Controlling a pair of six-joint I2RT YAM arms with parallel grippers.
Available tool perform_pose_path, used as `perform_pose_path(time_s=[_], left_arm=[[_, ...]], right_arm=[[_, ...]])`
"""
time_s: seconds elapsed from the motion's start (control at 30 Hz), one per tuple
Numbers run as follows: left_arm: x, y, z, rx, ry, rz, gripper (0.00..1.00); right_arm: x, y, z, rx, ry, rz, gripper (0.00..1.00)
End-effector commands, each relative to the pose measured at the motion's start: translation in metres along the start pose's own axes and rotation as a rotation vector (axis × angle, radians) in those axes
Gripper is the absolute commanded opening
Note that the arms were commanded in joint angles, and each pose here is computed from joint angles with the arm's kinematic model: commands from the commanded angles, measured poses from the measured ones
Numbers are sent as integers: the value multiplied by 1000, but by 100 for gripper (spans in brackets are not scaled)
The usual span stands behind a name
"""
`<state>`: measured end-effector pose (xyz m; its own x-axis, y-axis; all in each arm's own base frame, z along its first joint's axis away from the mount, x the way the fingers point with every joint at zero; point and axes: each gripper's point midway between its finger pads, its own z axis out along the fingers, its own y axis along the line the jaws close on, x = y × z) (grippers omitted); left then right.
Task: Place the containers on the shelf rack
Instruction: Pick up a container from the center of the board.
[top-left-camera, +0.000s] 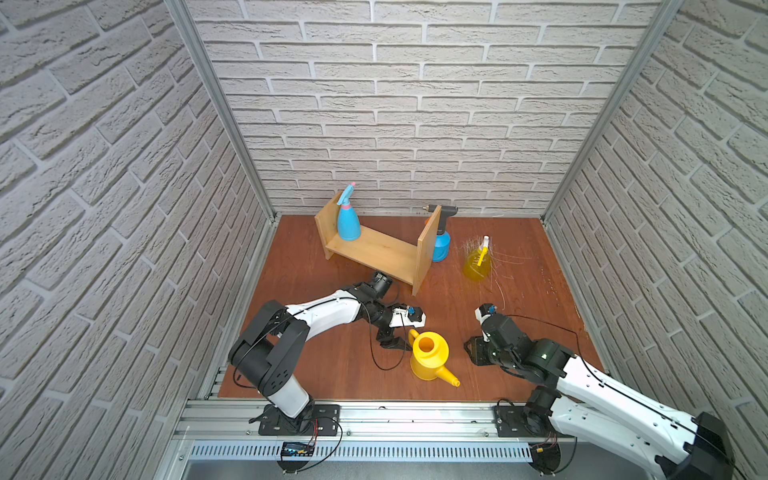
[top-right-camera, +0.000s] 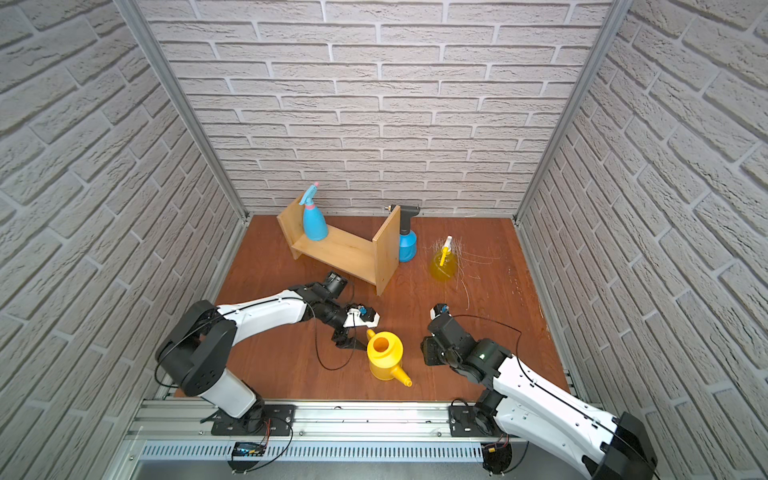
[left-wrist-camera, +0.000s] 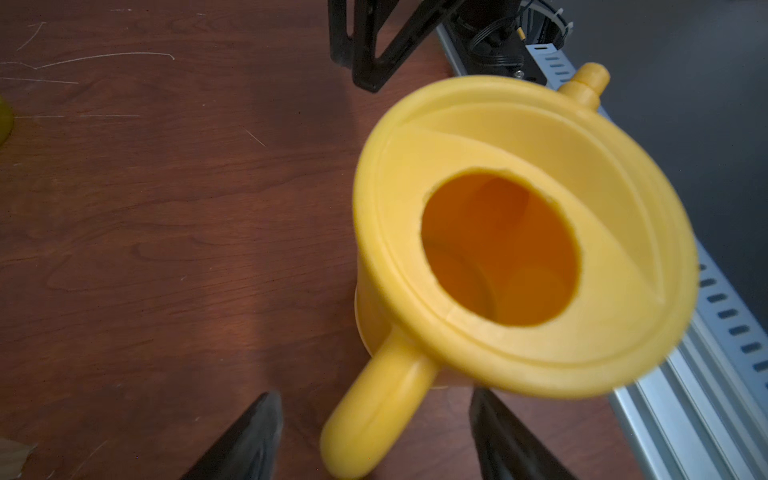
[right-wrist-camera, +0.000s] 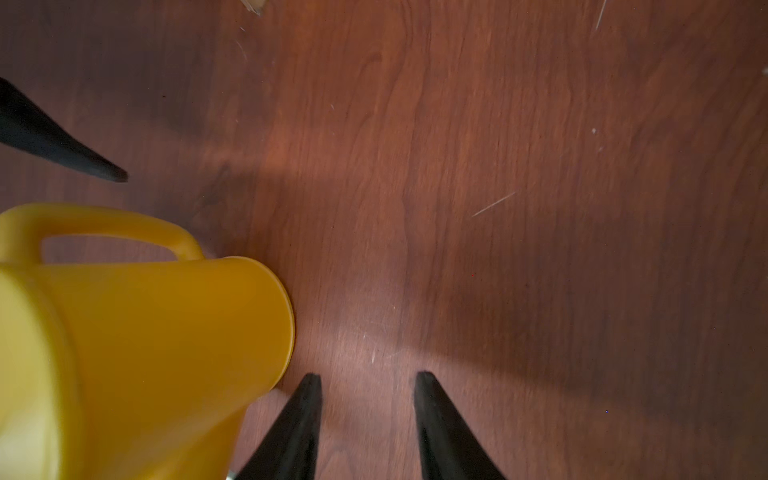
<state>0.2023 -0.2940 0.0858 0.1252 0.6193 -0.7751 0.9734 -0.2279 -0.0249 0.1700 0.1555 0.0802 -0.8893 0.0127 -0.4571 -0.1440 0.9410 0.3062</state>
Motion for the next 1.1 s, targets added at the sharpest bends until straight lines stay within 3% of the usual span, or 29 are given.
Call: perform_pose_path(time_s=[0.0,0.5,0.57,0.83,1.07], left_arm=[[-7,-6,5,41,-5,39,73],[-2,-24,18,26,70,46,48],[-1,-23,17,13,80,39,41],[5,-28,12,-10,113,2,19],[-9,-40,-6,-55,83,-8,0]], right_arm=[[-13,21,1,-79,0,54,40],[-34,40,12,-127,19,28,40],[-36,39,11,-123,7,29,40],[-57,33,-13,-110,-96,22,41],[-97,29,-51,-84,-255,-3,41]])
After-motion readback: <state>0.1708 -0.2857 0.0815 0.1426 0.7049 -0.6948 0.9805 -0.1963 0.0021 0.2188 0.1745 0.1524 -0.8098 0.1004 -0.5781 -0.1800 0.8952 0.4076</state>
